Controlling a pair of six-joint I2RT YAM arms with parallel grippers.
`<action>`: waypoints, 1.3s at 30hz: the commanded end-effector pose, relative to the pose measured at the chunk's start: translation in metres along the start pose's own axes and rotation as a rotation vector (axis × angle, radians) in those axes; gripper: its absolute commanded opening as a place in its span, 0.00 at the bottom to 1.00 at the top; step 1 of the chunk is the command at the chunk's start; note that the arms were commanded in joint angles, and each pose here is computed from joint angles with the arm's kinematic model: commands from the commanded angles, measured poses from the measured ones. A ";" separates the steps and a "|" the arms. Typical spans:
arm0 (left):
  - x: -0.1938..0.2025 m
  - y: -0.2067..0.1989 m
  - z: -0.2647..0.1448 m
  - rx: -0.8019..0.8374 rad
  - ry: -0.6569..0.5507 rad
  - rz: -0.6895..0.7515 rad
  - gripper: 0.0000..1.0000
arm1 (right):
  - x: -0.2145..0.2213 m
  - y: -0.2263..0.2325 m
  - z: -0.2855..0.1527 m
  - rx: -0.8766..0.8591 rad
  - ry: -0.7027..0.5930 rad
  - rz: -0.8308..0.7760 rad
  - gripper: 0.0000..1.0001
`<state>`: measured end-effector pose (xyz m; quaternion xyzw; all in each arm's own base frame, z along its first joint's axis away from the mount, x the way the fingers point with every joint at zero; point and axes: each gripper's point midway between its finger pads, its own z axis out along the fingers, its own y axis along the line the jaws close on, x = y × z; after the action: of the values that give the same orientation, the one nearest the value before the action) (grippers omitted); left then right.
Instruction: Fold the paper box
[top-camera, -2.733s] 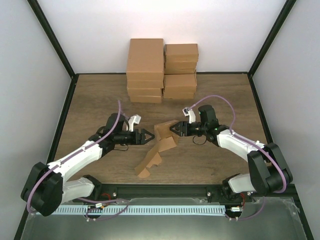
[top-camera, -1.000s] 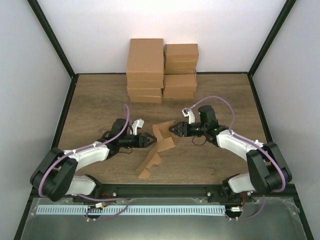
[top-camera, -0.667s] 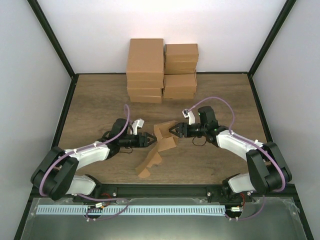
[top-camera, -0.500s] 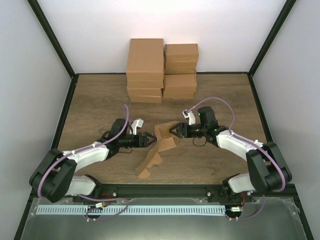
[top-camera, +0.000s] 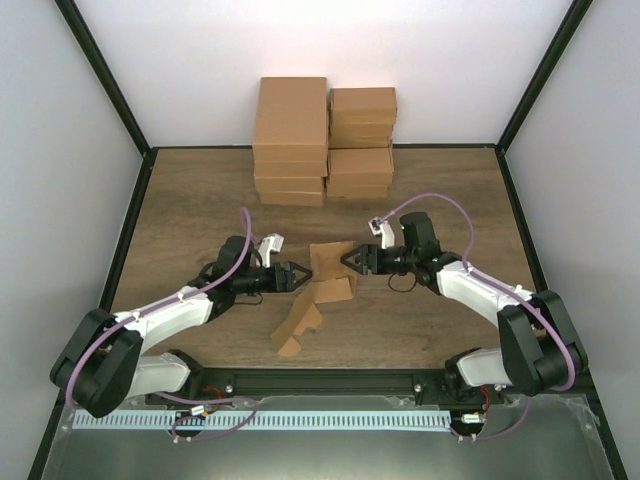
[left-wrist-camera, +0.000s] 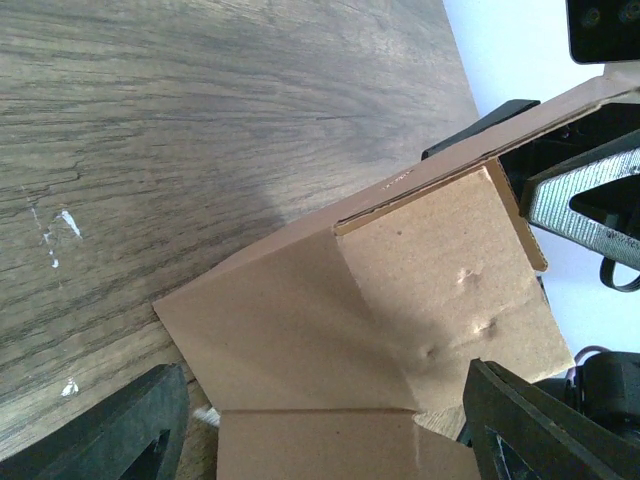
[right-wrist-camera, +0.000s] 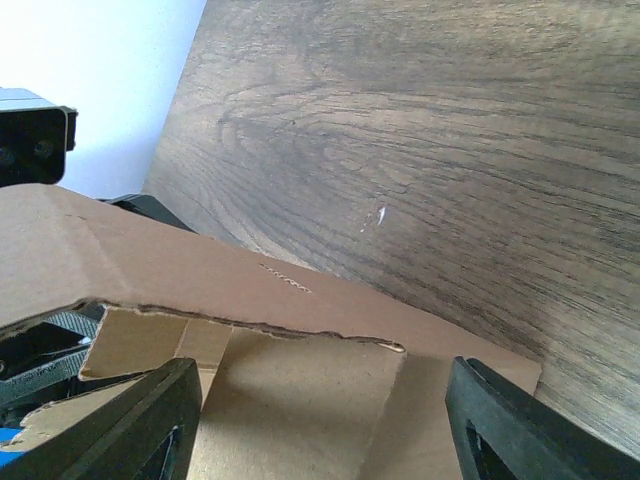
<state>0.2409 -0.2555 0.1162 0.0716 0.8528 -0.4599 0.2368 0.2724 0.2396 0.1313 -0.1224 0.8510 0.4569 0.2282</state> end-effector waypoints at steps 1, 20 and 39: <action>-0.009 -0.009 -0.001 0.021 -0.027 0.024 0.78 | -0.013 0.007 -0.010 -0.005 -0.026 -0.020 0.70; -0.014 -0.018 0.004 0.068 -0.020 0.018 0.79 | -0.005 -0.007 -0.008 -0.025 -0.008 0.015 0.62; -0.016 -0.019 0.027 0.093 0.025 0.009 0.82 | -0.001 0.005 -0.009 -0.099 0.005 -0.016 0.81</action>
<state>0.2510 -0.2796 0.1171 0.0809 0.8416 -0.4903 0.2115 0.2669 0.2346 0.1265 -0.1281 0.8384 0.4870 0.2085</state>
